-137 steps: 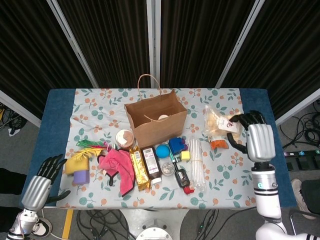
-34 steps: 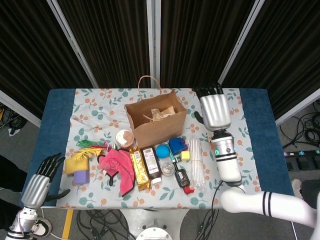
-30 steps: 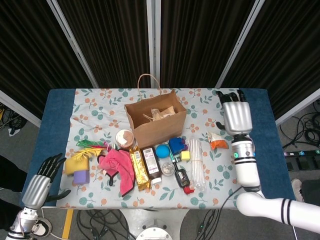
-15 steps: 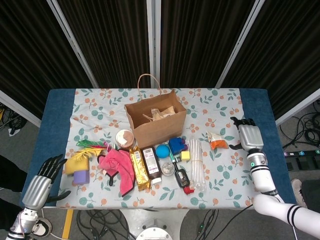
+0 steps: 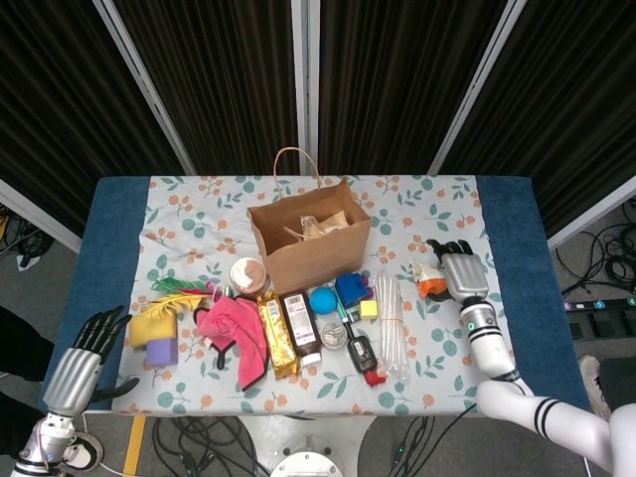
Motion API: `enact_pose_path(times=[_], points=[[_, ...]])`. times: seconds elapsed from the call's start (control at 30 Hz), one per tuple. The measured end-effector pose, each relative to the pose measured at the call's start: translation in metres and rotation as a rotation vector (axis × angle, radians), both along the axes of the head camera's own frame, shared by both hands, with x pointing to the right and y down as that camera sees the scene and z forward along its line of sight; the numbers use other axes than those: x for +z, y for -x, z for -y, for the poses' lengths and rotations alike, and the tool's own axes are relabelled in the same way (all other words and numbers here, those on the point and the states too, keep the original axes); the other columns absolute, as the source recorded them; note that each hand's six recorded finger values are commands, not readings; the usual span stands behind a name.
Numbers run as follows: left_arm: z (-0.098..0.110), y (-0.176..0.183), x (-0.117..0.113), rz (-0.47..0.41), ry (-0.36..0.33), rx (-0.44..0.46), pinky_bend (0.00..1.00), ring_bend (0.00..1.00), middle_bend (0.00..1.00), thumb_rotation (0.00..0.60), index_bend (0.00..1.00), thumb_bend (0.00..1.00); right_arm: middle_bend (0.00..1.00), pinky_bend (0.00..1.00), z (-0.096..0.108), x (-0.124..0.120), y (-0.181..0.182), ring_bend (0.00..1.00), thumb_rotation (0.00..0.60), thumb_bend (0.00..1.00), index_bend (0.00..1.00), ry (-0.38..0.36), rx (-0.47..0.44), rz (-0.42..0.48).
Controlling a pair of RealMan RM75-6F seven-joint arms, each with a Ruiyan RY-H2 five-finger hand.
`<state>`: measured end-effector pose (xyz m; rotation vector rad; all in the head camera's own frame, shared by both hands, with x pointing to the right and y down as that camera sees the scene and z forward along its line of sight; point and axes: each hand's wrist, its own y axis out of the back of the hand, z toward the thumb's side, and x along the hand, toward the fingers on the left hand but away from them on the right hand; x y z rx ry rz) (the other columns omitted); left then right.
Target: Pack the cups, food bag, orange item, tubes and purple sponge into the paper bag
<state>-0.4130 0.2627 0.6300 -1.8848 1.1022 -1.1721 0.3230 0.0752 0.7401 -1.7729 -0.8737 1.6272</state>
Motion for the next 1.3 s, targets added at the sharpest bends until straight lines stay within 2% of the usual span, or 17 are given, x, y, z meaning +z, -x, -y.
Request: enact_pose_path(times=[0.13,0.37,0.5,0.67,0.77,0.97,1.2,1.3], points=[[0.000,0.001,0.000,0.000,-0.001,-0.003,0.07,0.03,0.07,0.600,0.09,0.00,0.33,0.11,-0.002,0.009,0.005,0.22,0.600,0.02,0.24,0.007,0.005,-0.016],[0.000,0.002,0.001,0.001,0.003,-0.010,0.07,0.03,0.07,0.600,0.09,0.00,0.41,0.18,-0.010,0.017,0.013,0.31,0.600,0.16,0.37,0.016,0.000,-0.035],[0.001,0.003,0.001,-0.002,0.004,-0.017,0.07,0.03,0.07,0.600,0.09,0.00,0.47,0.25,-0.007,0.011,0.015,0.36,0.600,0.23,0.45,-0.021,0.005,-0.030],[0.001,0.002,0.001,-0.006,0.004,-0.017,0.07,0.03,0.07,0.600,0.09,0.00,0.48,0.28,0.002,-0.008,0.018,0.38,0.600,0.25,0.47,-0.074,0.013,-0.002],[0.001,0.002,0.000,-0.010,0.002,-0.018,0.07,0.03,0.07,0.600,0.09,0.00,0.49,0.28,0.010,-0.031,0.020,0.39,0.600,0.25,0.48,-0.127,0.011,0.020],[0.000,0.001,-0.001,-0.016,0.002,-0.016,0.07,0.03,0.07,0.600,0.09,0.00,0.49,0.29,0.038,-0.101,0.038,0.39,0.600,0.25,0.48,-0.277,-0.009,0.087],[0.000,0.001,-0.001,-0.025,0.003,-0.021,0.07,0.03,0.07,0.600,0.09,0.00,0.49,0.29,0.092,-0.211,0.096,0.39,0.600,0.25,0.49,-0.506,-0.050,0.210],[0.002,0.002,-0.001,-0.026,0.002,-0.028,0.07,0.03,0.07,0.600,0.09,0.00,0.49,0.29,0.108,-0.232,0.125,0.39,0.600,0.26,0.49,-0.556,-0.070,0.255]])
